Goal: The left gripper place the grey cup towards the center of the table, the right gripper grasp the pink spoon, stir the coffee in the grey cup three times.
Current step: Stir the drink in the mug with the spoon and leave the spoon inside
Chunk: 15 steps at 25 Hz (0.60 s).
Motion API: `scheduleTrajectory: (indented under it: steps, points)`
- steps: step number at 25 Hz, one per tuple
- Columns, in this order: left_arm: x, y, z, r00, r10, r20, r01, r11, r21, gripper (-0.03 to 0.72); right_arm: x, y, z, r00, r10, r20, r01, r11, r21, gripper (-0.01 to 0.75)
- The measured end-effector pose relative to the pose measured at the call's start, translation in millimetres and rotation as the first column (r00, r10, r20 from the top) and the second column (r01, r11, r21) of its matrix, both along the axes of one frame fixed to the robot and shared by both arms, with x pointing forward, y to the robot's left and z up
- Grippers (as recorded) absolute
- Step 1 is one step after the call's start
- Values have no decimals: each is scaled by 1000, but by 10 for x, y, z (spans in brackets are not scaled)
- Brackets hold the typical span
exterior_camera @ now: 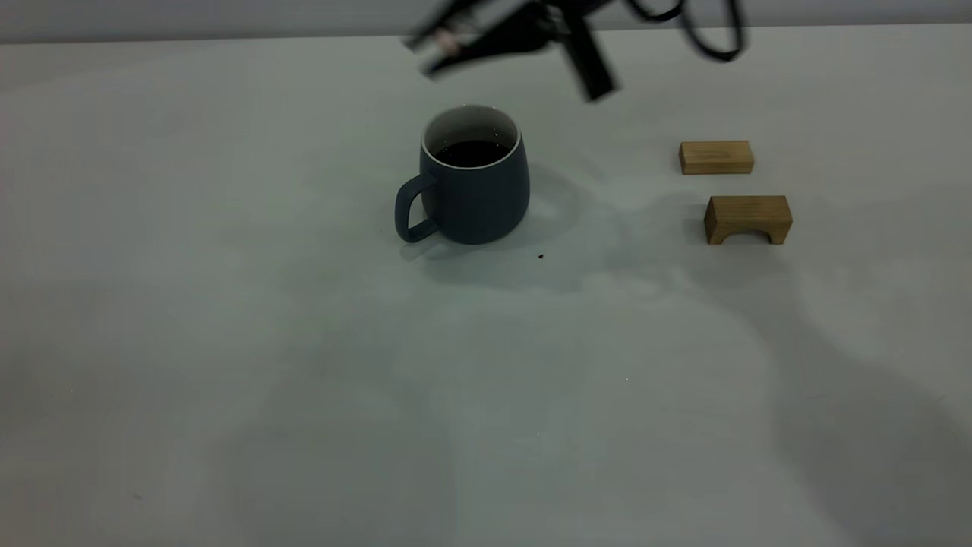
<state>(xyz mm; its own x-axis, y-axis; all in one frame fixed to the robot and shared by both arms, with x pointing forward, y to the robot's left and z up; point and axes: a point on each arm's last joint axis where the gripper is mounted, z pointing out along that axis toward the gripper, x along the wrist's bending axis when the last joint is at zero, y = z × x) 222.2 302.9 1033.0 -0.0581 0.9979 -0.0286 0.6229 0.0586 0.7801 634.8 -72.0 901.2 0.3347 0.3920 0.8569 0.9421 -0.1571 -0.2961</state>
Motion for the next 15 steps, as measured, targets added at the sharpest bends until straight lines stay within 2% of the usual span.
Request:
scheduleTrajectory:
  steps: [3, 6, 8, 11, 15]
  points:
    - [0, 0, 0, 1000, 0, 0, 0, 1000, 0, 528, 66, 60, 48, 987, -116, -107, 127, 986, 108, 130]
    - [0, 0, 0, 1000, 0, 0, 0, 1000, 0, 528, 130, 72, 98, 945, -213, -248, 257, 952, 165, 130]
    - [0, 0, 0, 1000, 0, 0, 0, 1000, 0, 528, 144, 71, 104, 902, -246, -355, 317, 935, 158, 130]
    - [0, 0, 0, 1000, 0, 0, 0, 1000, 0, 528, 155, 68, 95, 804, -285, -522, 400, 908, 121, 130]
    - [0, 0, 0, 1000, 0, 0, 0, 1000, 0, 528, 174, 61, 78, 689, -323, -649, 474, 878, 67, 130]
